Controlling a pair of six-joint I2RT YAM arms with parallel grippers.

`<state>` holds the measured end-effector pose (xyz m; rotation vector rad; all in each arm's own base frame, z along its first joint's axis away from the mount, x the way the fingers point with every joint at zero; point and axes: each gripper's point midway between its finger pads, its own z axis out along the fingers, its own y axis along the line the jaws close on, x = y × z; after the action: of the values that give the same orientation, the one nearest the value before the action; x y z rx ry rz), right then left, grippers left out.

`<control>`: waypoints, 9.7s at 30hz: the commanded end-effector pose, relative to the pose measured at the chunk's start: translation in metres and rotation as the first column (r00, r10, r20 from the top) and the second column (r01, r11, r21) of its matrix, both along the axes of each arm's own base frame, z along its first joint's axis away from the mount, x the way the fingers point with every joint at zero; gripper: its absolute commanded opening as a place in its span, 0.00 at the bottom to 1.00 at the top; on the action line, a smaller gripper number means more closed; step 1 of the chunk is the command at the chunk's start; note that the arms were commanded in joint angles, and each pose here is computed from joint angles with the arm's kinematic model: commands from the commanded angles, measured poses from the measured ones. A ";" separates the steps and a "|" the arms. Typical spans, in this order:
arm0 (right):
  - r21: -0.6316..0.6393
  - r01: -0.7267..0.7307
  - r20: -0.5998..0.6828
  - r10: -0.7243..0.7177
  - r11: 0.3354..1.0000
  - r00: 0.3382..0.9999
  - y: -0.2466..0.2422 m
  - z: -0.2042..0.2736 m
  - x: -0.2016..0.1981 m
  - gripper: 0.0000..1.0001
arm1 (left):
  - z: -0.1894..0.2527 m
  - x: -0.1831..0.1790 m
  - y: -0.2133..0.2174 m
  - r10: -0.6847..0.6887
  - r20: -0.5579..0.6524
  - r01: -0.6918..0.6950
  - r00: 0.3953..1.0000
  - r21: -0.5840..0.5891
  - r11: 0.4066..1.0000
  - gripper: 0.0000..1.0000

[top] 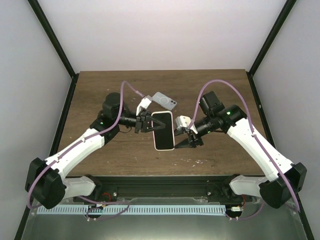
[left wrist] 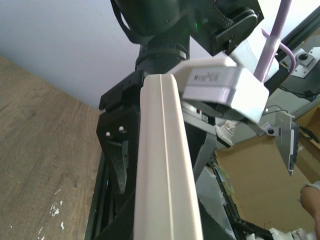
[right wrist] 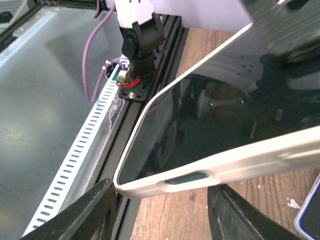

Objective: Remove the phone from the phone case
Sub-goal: Remove the phone case from the phone.

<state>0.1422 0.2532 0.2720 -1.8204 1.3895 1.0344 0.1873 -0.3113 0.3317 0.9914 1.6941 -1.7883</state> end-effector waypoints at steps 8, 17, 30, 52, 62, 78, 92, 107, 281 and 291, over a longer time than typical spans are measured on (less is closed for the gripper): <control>0.054 0.016 -0.096 -0.011 0.998 0.995 0.005 0.022 -0.007 0.47 | 0.015 -0.019 0.004 -0.090 0.078 0.093 0.993 -0.029 0.995 0.00; 0.041 0.016 -0.114 -0.012 0.999 0.993 0.007 0.015 -0.007 0.50 | 0.019 -0.022 0.004 -0.108 0.083 0.110 0.991 -0.026 0.994 0.00; 0.025 -0.018 -0.152 0.022 1.000 0.988 0.009 0.002 -0.023 0.46 | 0.024 -0.014 0.002 -0.066 0.116 0.069 0.991 -0.029 0.997 0.00; 0.058 -0.044 0.061 0.040 0.997 0.997 0.011 0.007 -0.013 0.20 | 0.016 -0.011 -0.003 -0.110 0.023 0.111 0.994 -0.017 0.994 0.00; 0.037 -0.026 0.170 0.019 0.999 0.985 0.015 0.002 0.005 0.14 | 0.014 -0.020 -0.009 -0.172 -0.019 0.172 0.985 -0.024 0.985 0.00; 0.014 0.086 0.264 -0.087 0.996 0.961 0.021 -0.017 0.042 0.15 | 0.017 -0.032 -0.004 -0.225 -0.039 0.223 0.974 -0.032 0.974 0.00; 0.046 0.191 0.312 -0.196 0.980 0.930 0.015 -0.005 0.072 0.19 | 0.008 -0.044 0.002 -0.248 -0.067 0.248 0.966 -0.006 0.969 0.00; 0.193 0.354 -0.174 -0.323 0.915 0.930 0.024 0.041 0.087 0.32 | -0.022 -0.052 -0.002 -0.215 -0.065 0.216 0.974 0.010 0.976 0.00; -0.693 0.310 -0.712 -0.686 0.651 -0.151 -0.029 -0.193 0.084 0.01 | -0.275 0.063 -0.034 0.025 0.940 -0.939 0.341 0.339 0.056 0.46; -0.698 0.312 -0.706 -0.693 0.645 -0.146 -0.029 -0.196 0.085 0.01 | -0.265 0.064 -0.033 0.056 0.938 -0.939 0.341 0.336 0.079 0.12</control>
<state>0.2444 0.2161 0.0605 -0.0590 2.8800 1.4872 0.2366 -0.3732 0.0674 0.9253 1.9147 0.3360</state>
